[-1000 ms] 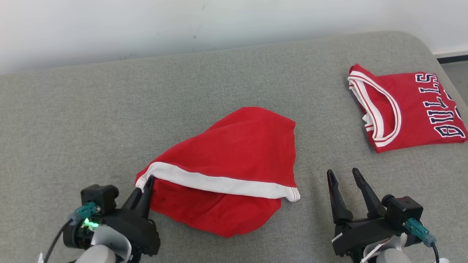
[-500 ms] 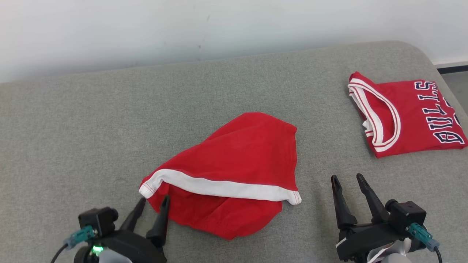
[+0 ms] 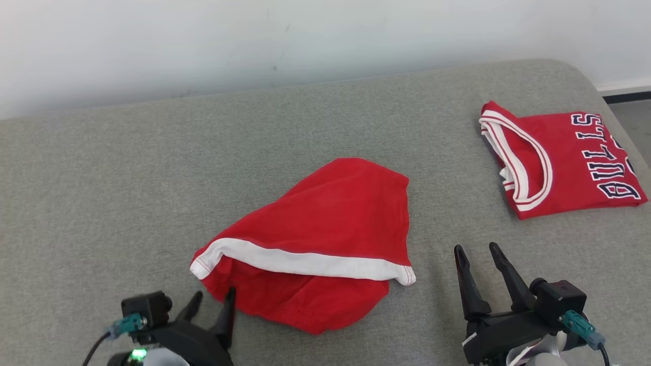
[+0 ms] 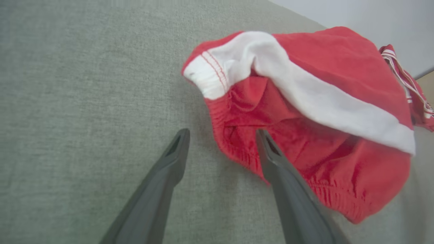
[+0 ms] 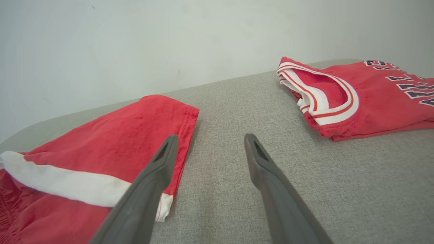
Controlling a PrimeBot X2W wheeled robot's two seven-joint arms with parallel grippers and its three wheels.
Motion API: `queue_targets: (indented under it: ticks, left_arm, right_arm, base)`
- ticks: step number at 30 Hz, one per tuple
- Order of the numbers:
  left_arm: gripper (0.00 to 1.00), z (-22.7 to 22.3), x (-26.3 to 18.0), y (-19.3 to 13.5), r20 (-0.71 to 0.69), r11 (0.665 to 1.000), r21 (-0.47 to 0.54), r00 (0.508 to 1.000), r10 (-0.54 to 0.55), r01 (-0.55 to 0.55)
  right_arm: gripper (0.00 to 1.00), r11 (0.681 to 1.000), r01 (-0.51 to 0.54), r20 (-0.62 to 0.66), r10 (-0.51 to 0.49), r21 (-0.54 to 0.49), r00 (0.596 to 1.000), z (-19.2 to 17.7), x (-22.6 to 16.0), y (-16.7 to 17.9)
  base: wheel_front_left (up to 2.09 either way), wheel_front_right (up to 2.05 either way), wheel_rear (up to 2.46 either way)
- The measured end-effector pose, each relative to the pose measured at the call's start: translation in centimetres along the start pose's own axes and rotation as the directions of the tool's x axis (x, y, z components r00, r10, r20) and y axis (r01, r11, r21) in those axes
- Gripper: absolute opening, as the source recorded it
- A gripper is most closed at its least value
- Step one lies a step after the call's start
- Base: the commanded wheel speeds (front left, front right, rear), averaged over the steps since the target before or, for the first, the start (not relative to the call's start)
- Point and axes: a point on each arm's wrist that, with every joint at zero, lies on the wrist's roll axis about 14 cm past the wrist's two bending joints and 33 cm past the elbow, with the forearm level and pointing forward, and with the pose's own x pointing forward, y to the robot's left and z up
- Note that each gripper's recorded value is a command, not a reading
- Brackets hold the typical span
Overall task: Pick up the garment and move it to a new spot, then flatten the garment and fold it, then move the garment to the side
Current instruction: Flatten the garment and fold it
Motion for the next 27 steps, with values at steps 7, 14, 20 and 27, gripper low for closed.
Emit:
queue_targets:
  ticks: [7,14,20,27]
  left_arm:
    - [1.00,0.4,2.3,1.6,-0.028,0.994,0.095,0.998,0.055,-0.052]
    - [0.00,1.3,4.3,1.9,-0.010,0.994,0.101,0.999,0.049,-0.048]
    - [0.00,3.9,6.0,1.1,0.078,0.992,0.122,0.997,0.005,-0.014]
    - [0.00,11.4,9.6,-2.3,0.264,0.966,0.254,0.957,-0.119,0.050]
  right_arm:
    - [1.00,1.000,0.027,-0.002,-0.027,-0.001,1.000,0.0,-0.3,-0.9]
    - [1.00,0.998,0.057,-0.007,-0.057,0.000,0.998,-0.2,-0.2,-2.0]
    - [1.00,0.998,0.069,-0.013,-0.069,0.003,0.998,-0.5,0.0,-2.3]
    - [1.00,0.997,0.072,-0.022,-0.071,0.011,0.997,-0.9,0.7,-2.3]
  base:
    - [0.00,0.00,0.00]
    - [0.00,0.00,0.00]
    - [0.00,0.00,0.00]
    - [0.00,0.00,0.00]
